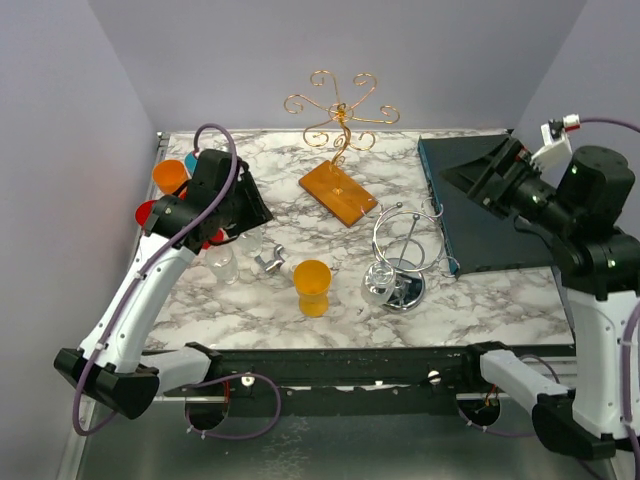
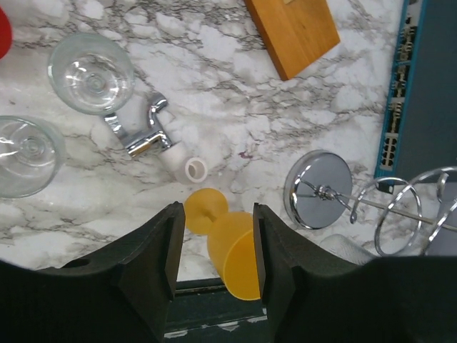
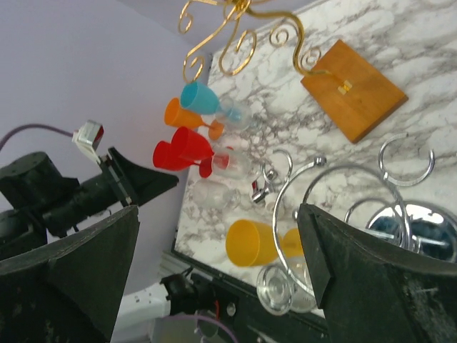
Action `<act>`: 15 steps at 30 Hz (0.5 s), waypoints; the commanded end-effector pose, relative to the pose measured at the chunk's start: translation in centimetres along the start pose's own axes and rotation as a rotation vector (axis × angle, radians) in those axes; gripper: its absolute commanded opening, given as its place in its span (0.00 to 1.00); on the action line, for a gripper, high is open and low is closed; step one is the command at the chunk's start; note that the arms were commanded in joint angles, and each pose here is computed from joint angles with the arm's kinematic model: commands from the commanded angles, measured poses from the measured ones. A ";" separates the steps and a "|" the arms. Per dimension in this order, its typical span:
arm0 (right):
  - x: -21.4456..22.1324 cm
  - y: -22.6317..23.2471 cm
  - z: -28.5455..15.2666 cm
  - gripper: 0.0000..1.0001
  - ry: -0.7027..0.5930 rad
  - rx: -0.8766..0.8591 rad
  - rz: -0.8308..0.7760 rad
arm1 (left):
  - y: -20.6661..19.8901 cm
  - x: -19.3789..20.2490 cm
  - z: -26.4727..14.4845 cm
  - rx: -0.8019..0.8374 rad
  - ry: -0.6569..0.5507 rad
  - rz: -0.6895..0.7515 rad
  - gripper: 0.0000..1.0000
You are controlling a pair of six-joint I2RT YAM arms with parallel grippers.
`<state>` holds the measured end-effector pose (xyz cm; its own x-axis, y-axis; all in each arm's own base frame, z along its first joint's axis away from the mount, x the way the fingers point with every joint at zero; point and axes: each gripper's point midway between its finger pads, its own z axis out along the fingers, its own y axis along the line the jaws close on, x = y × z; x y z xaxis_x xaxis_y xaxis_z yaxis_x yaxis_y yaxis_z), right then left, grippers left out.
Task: Take the wine glass off the wine glass rack
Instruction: Place the wine glass at the center of the board, then pick up the wine glass from the wine rack.
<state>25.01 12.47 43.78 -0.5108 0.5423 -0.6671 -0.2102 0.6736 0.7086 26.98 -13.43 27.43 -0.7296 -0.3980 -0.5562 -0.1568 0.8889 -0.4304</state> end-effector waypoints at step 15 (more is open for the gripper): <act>12.3 -3.1 -4.0 0.94 0.432 -0.004 0.147 | -7.0 6.2 -0.8 0.210 0.018 0.045 0.49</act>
<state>17.24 14.90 34.79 -0.8122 0.4161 -0.4089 -0.0926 0.6001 0.7946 22.60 -20.80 27.28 -0.7744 -0.3153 -0.5486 0.0238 0.8519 -0.5232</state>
